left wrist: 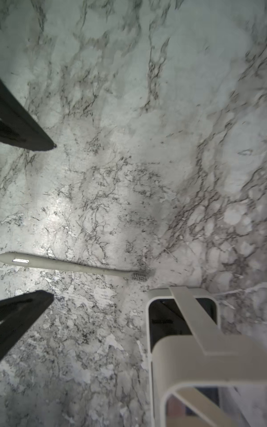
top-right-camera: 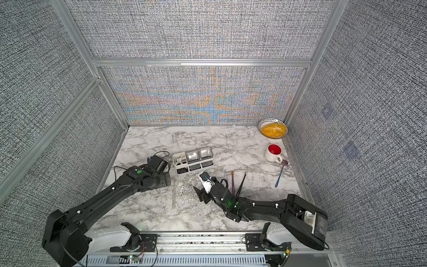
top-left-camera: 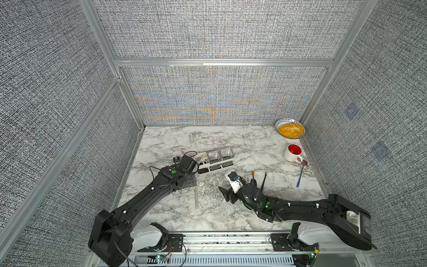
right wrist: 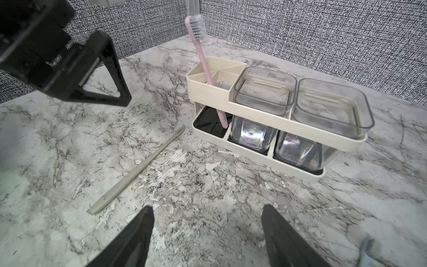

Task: Place the toothbrush into the toothbrush holder
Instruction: Move the toothbrush to the center of the board.

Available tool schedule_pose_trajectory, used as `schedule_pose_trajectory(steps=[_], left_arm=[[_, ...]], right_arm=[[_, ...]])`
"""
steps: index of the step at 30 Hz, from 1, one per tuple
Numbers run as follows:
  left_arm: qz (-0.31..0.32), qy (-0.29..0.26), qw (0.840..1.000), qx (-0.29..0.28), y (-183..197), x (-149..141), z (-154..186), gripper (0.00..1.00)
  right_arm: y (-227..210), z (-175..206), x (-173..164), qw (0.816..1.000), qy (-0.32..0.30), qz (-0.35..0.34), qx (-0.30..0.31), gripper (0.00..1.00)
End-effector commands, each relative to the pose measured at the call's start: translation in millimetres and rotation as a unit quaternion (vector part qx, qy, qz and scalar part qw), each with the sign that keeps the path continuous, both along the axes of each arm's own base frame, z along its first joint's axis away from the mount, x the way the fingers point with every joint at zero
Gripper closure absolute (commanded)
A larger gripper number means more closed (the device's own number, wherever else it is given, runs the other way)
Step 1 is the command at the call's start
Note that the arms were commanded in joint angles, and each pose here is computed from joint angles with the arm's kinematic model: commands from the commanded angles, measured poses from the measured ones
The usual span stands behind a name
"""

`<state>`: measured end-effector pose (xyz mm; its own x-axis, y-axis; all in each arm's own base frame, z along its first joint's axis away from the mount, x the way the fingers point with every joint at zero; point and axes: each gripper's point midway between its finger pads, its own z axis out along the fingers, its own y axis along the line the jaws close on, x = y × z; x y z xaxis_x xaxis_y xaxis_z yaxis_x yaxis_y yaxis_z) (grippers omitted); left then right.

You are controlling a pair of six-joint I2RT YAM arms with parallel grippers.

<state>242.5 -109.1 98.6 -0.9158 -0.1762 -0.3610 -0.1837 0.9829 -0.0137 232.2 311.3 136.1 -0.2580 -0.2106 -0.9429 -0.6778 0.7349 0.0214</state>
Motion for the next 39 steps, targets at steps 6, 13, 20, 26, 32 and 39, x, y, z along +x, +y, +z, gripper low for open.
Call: schedule_pose_trajectory(steps=[6, 13, 20, 26, 32, 39], left_arm=[[-0.028, 0.057, 0.997, -0.051, -31.1, 4.1, -42.2, 0.24], [-0.059, 0.122, 0.989, -0.052, -50.5, 9.2, -79.6, 0.34], [-0.040, 0.136, 0.990, -0.022, -40.7, 9.2, -101.8, 0.43], [-0.034, 0.136, 0.990, -0.005, -31.5, 5.7, -106.6, 0.66], [-0.029, 0.138, 0.990, 0.027, -18.2, 2.7, -108.8, 0.77], [0.005, 0.142, 0.990, 0.014, 4.1, 1.3, -112.9, 0.80]], right_arm=[[-21.2, 5.7, -1.5, 0.999, -0.011, -0.028, 0.020, 0.23], [-33.0, 1.2, -2.5, 0.999, -0.008, -0.039, 0.021, 0.23], [-36.9, 0.7, -2.8, 0.999, -0.008, -0.043, 0.020, 0.23], [-37.5, -0.3, -1.3, 0.999, -0.010, -0.044, 0.017, 0.23], [-34.6, -0.5, -0.8, 0.999, -0.008, -0.041, 0.015, 0.23], [-36.1, 2.2, -1.7, 0.999, -0.010, -0.042, 0.019, 0.23]])
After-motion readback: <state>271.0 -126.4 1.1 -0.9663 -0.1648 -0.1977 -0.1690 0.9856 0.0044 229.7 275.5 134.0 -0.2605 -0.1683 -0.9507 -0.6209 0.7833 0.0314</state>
